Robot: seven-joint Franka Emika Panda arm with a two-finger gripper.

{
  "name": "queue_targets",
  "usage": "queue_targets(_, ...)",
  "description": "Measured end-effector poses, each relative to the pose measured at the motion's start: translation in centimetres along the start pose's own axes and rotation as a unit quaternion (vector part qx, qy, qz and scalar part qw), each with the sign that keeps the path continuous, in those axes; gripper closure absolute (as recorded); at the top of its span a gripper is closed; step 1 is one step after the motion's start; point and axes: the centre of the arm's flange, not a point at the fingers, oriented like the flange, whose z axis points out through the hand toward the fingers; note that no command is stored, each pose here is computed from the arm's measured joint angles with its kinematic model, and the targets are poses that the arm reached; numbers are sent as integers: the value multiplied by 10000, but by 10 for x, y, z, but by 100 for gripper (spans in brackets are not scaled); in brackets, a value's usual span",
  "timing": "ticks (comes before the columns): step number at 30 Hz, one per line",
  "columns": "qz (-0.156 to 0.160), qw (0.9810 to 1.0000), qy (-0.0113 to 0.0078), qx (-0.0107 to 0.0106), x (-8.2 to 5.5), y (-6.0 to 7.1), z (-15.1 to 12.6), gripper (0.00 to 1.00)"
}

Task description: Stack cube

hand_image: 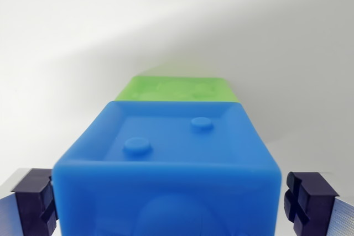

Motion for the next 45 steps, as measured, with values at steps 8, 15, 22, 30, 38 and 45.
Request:
queue_targets(8, 0, 10000, -1, -1, 0, 0, 0, 0)
queue_targets(15, 0, 10000, 2, 9, 0, 0, -5, 0)
queue_targets(22, 0, 10000, 4, 19, 1, -1, -19, 0)
queue_targets(30, -7, 10000, 8, 28, 0, -1, -42, 0)
queue_targets(38, -6, 10000, 9, 31, 0, -1, -70, 0)
queue_targets(45, -10, 10000, 7, 33, -1, 0, -96, 0)
